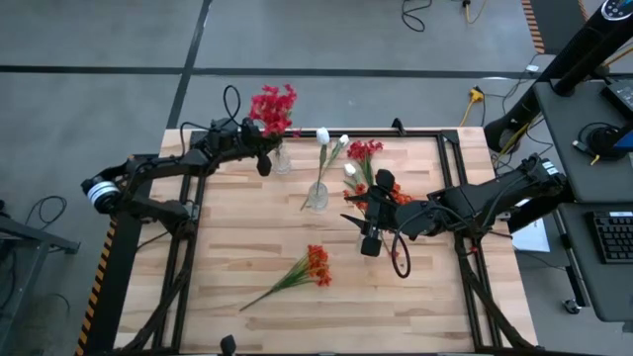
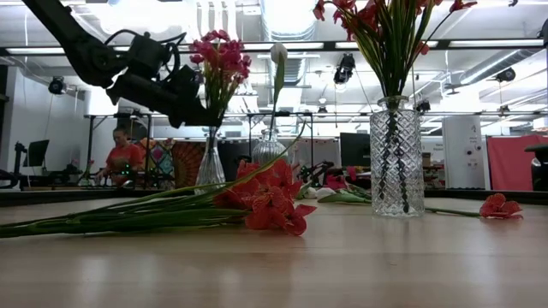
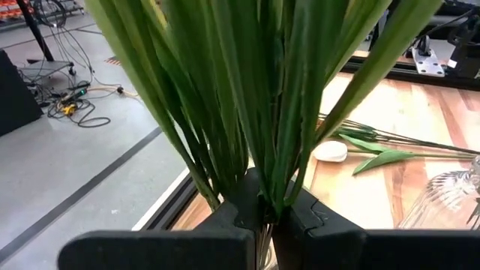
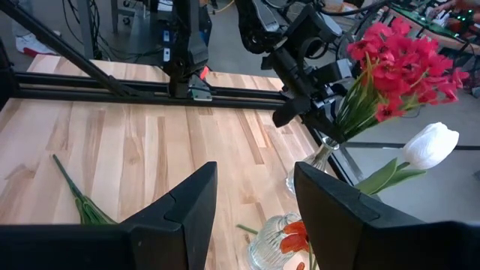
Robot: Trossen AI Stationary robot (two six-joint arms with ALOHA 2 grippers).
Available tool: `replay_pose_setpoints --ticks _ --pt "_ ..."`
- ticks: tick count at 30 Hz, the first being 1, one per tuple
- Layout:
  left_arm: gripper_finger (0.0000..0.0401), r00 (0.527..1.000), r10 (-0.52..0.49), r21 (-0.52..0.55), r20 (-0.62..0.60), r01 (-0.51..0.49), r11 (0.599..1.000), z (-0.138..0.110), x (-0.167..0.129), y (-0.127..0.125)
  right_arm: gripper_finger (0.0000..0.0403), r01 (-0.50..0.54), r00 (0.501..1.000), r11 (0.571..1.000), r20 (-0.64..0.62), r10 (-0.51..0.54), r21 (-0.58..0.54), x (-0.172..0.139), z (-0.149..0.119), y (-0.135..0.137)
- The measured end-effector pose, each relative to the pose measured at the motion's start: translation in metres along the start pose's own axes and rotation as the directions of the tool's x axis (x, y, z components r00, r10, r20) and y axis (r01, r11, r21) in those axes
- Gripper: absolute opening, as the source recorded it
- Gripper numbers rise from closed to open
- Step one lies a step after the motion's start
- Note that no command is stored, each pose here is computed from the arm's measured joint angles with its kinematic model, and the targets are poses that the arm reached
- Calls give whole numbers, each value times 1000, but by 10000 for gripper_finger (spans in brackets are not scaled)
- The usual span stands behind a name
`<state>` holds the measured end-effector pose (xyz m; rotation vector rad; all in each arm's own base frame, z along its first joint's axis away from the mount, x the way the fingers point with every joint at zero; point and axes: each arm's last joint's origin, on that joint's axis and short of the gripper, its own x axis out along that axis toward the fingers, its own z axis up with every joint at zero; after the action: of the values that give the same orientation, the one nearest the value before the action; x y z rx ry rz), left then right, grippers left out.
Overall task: Sort flowers into vase by color
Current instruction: Put the middle right red sprig flower into the top left transparent glass vase, then put the right white tulip flower into the center transparent glass vase
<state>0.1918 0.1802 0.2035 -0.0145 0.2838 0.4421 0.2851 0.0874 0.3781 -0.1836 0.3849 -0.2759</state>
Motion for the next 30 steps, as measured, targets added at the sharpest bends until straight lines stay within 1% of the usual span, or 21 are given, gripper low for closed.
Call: replay_pose_setpoints --ticks 11,15,21,30 --pt "0 1000 1 3 1 -1 1000 0 0 0 171 0 1000 1000 0 0 0 0 0 0" --pt "8 1000 1 -6 2 -1 1000 0 0 0 171 0 1000 1000 0 0 0 0 0 0" --pt "38 1000 2 -6 4 -2 1000 0 0 0 171 0 1000 1000 0 0 0 0 0 0" --pt "97 1000 2 -6 6 -2 1000 1 0 0 171 0 1000 1000 0 0 0 0 0 0"
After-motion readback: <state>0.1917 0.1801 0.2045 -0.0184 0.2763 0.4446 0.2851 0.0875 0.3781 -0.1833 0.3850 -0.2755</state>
